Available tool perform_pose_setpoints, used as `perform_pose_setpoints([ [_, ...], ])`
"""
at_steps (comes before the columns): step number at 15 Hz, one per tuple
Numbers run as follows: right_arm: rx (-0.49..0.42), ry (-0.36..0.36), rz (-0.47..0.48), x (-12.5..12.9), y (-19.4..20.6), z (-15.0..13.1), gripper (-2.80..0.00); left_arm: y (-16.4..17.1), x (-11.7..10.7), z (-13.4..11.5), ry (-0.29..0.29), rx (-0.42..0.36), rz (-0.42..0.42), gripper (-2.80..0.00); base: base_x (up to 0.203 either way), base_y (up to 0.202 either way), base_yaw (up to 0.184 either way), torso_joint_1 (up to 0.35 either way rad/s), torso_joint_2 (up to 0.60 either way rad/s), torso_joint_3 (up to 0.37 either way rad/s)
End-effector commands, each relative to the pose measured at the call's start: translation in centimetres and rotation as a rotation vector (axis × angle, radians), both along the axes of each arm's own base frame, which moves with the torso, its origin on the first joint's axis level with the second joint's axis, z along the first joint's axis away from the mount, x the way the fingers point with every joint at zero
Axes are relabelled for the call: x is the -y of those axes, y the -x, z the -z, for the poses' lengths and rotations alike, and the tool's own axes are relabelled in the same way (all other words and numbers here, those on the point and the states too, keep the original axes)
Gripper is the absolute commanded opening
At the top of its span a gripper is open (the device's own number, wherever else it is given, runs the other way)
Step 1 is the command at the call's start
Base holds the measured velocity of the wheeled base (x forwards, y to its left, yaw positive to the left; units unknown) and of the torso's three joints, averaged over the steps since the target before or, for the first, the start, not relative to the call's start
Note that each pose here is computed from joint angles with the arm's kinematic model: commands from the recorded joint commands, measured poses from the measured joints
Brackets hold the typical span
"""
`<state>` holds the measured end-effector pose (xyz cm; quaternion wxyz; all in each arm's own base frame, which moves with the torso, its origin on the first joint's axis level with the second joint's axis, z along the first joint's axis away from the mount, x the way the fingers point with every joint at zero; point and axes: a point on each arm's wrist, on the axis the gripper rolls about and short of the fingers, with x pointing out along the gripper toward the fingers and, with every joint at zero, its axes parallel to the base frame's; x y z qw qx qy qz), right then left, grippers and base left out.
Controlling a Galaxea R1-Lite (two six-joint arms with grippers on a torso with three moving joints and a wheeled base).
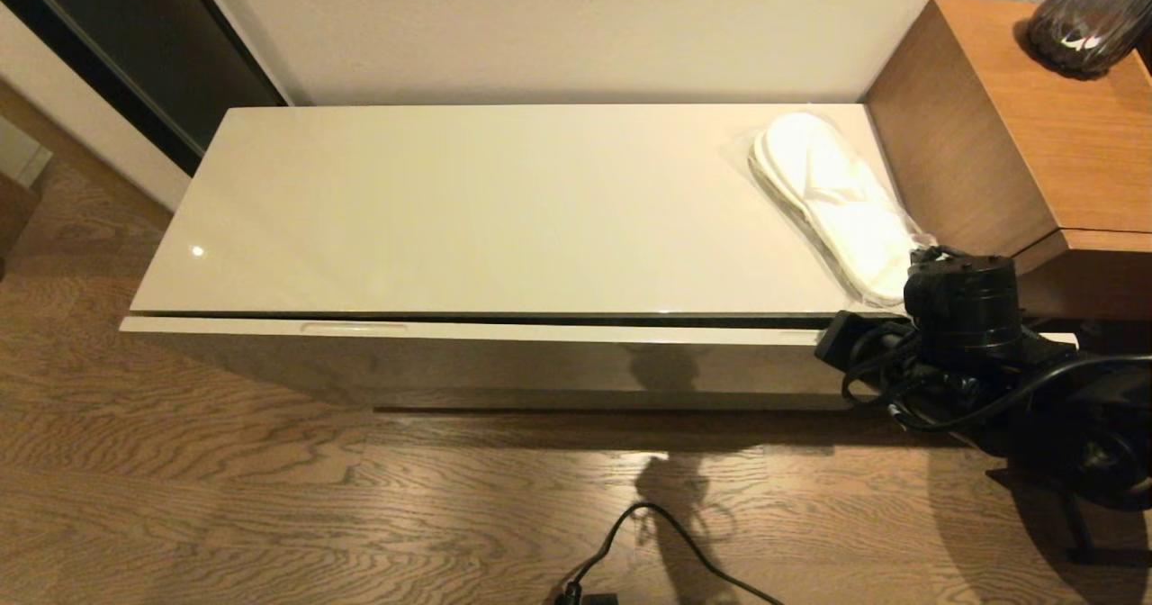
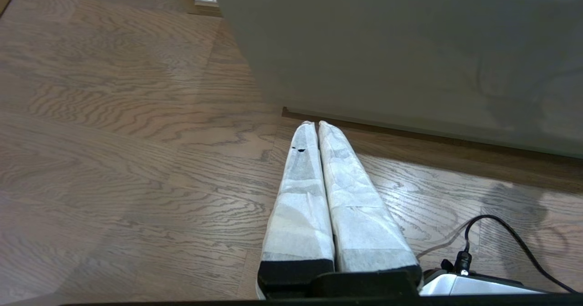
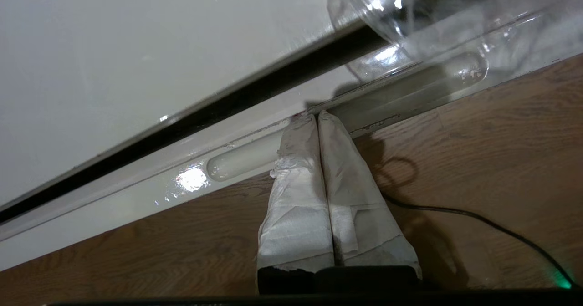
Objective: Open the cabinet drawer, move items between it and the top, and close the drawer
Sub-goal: Open the drawer
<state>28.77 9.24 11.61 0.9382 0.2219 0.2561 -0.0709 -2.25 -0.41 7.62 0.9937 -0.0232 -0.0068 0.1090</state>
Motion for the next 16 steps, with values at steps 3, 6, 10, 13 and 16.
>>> perform_pose_setpoints([
  [3,-0.14,0.006,-0.014,0.2,1.0,2.9,-2.8,0.3,0.1,0.1,-0.007,0.037,-0.002,-2.8,0.0,0.0,0.0,0.0,0.0,0.0],
  [6,-0.206,-0.005,-0.054,0.7,2.9,2.8,-2.8,0.3,0.1,0.1,-0.007,0.037,-0.002,-2.8,0.0,0.0,0.0,0.0,0.0,0.0],
  [10,-0.266,-0.048,-0.123,1.7,6.2,0.1,-2.8,0.3,0.1,0.1,-0.007,0.037,-0.002,-2.8,0.0,0.0,0.0,0.0,0.0,0.0],
  [13,-0.321,-0.11,-0.211,2.5,9.4,-2.6,-2.8,0.3,0.1,0.1,-0.007,0.037,-0.001,-2.8,0.0,0.0,0.0,0.004,0.02,-0.008],
  [16,-0.353,-0.138,-0.25,2.8,10.5,-4.4,-2.8,0.3,0.1,0.1,-0.007,0.037,-0.001,-2.8,0.0,0.0,0.0,0.0,0.0,0.0],
])
